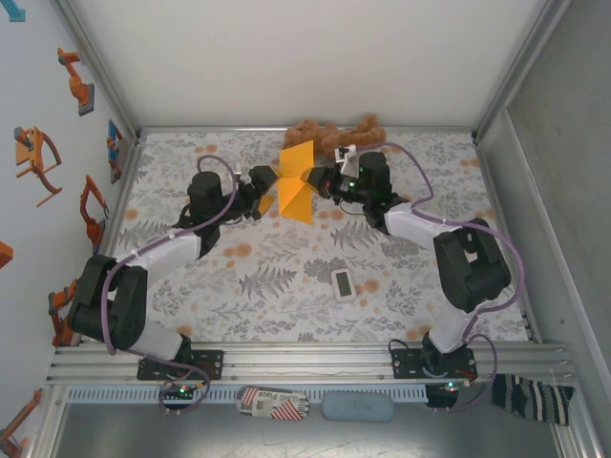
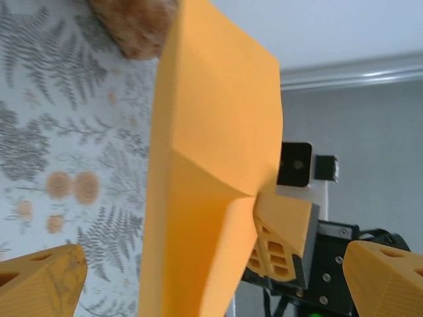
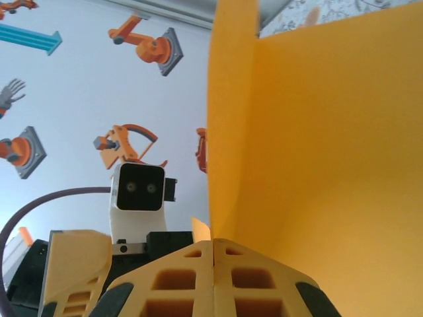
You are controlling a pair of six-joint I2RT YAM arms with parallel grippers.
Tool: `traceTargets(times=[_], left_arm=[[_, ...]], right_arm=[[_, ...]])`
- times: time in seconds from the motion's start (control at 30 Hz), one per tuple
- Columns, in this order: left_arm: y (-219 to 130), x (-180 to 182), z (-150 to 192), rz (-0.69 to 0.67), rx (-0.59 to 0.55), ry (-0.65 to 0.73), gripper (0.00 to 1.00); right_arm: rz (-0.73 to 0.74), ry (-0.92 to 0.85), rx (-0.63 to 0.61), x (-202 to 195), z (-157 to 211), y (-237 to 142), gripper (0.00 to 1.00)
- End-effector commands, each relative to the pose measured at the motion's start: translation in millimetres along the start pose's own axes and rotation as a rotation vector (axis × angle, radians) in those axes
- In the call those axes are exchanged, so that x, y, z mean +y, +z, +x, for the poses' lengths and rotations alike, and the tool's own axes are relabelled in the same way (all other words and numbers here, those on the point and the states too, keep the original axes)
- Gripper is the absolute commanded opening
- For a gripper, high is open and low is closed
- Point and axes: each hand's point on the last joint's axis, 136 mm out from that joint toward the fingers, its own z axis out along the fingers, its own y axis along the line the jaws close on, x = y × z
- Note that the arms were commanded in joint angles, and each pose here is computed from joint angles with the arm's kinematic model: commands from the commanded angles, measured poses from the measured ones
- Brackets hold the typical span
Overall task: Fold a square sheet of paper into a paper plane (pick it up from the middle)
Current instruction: Turn over the paper at the center of the table.
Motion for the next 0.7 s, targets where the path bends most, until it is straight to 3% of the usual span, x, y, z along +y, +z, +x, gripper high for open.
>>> traceTargets(times=[0.0,0.17,0.43,0.67], left_arm=[[4.2,-20.0,16.2,0.082,0.068,0.003,0.99],[12.1,-29.1,23.5,0.139,0.104,0.012,0.97],[10.4,-33.0,17.9,0.176,0.085,0.013,0.67],[14.5,-28.3,16.7,0.159,0.096,0.004,0.48]], right_arm=[[-0.124,-0.042,-0.005,49.5,-9.1,-8.0,0.00],[-0.140,-0.040,-0.004,54.6,-10.1,-9.0,0.00],[-0.129,-0.028,-0.007,48.2,-9.4,-13.6,0.00],[-0.119,-0.016,-0.004,42.1,-9.4,-16.8,0.00]])
